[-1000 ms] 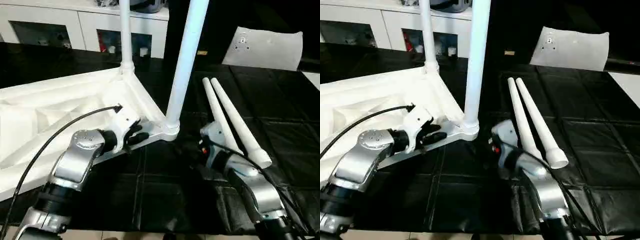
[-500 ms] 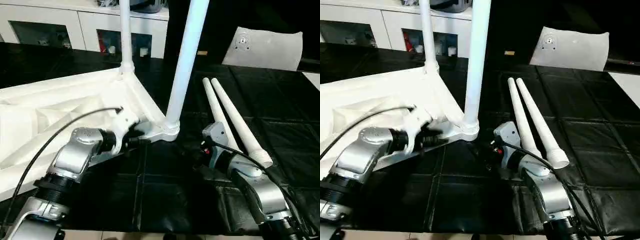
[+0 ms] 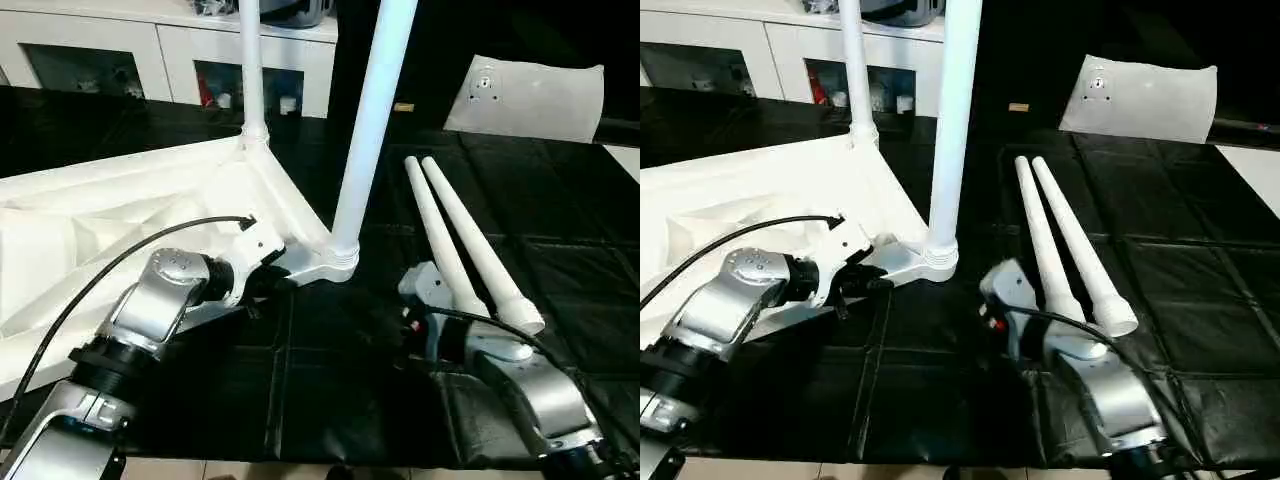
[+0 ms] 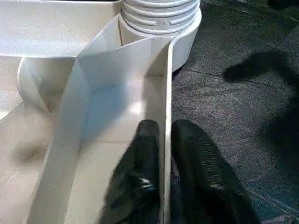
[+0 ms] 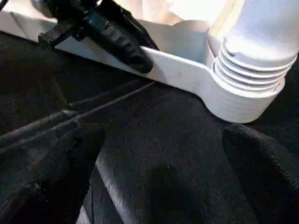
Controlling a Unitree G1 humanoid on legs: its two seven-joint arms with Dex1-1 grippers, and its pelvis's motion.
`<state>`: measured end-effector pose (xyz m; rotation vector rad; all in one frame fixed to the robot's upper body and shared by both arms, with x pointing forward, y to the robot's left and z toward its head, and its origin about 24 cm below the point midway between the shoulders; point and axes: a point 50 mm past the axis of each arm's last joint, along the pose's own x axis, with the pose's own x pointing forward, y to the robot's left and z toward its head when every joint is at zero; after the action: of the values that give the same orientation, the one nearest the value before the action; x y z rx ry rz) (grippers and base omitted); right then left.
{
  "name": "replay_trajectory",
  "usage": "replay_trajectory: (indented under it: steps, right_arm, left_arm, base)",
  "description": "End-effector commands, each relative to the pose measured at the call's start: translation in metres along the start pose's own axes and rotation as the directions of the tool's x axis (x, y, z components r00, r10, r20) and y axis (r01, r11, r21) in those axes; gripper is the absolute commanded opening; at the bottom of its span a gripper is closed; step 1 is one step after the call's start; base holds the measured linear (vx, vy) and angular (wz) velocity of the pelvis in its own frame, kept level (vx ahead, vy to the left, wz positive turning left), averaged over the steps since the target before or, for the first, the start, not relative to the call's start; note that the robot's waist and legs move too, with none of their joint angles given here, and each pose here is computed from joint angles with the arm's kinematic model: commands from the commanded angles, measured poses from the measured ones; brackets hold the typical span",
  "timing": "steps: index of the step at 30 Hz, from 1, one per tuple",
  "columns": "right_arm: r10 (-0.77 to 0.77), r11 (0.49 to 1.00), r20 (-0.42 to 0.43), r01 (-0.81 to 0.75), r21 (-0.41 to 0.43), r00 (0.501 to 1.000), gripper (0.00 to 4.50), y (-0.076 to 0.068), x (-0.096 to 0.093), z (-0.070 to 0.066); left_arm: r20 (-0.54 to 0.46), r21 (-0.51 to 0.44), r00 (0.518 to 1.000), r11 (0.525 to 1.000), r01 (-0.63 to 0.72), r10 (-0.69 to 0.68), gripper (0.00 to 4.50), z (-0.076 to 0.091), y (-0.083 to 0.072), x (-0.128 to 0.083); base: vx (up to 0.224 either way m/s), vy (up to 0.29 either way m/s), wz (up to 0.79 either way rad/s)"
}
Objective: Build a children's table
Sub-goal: Rotate leg to tighten
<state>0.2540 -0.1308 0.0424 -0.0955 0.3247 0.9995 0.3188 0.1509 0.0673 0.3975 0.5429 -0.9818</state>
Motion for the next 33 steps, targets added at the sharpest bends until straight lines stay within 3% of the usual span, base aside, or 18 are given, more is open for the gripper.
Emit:
replay_trajectory:
  steps: [1, 7, 13, 16, 19, 22, 28, 33]
  right_arm:
    - [0.004, 1.0, 0.011, -0.004, -0.014, 1.0, 4.5, -0.001, -0.002, 0.006]
    - [-0.022, 0.999, 0.02, 0.023, -0.03, 1.0, 4.5, -0.008, -0.005, 0.01]
    - [-0.059, 0.997, 0.053, 0.061, -0.042, 0.997, 4.5, -0.014, -0.005, 0.016]
    - [-0.086, 0.995, 0.078, 0.09, -0.049, 0.993, 4.5, -0.021, -0.006, 0.021]
    - [-0.082, 0.994, 0.085, 0.087, -0.061, 0.993, 4.5, -0.024, -0.006, 0.024]
    - [-0.037, 0.992, 0.071, 0.045, -0.117, 0.997, 4.5, -0.026, -0.006, 0.026]
    - [0.106, 0.981, 0.054, -0.095, -0.171, 0.993, 4.5, -0.02, -0.004, 0.029]
    - [0.235, 0.96, 0.031, -0.227, -0.166, 0.972, 4.5, -0.013, 0.0, 0.026]
  left_arm:
    - [-0.031, 0.002, 1.0, 1.0, -0.005, 0.005, 0.42, -0.003, 0.002, 0.0]
    - [-0.026, 0.008, 0.998, 0.999, 0.054, -0.054, 0.04, -0.002, -0.002, 0.0]
    - [-0.012, 0.031, 0.992, 0.992, 0.124, -0.124, 0.04, -0.004, -0.006, -0.001]
    - [0.022, 0.124, 0.964, 0.958, 0.259, -0.264, 0.04, -0.007, -0.016, -0.004]
    - [-0.01, 0.173, 0.943, 0.929, 0.328, -0.331, 0.04, -0.012, -0.021, -0.008]
    - [-0.045, 0.226, 0.907, 0.88, 0.417, -0.418, 0.04, -0.019, -0.026, -0.015]
    - [-0.085, 0.262, 0.873, 0.834, 0.485, -0.481, 0.04, -0.022, -0.027, -0.021]
    - [-0.103, 0.286, 0.851, 0.804, 0.521, -0.515, 0.04, -0.022, -0.028, -0.022]
  base:
    - [0.0, 0.0, 0.0]
    - [0.0, 0.0, 0.0]
    - [0.0, 0.0, 0.0]
    - [0.0, 0.0, 0.0]
    - [0.0, 0.0, 0.0]
    - [0.0, 0.0, 0.0]
    - [0.0, 0.0, 0.0]
    - [0.0, 0.0, 0.0]
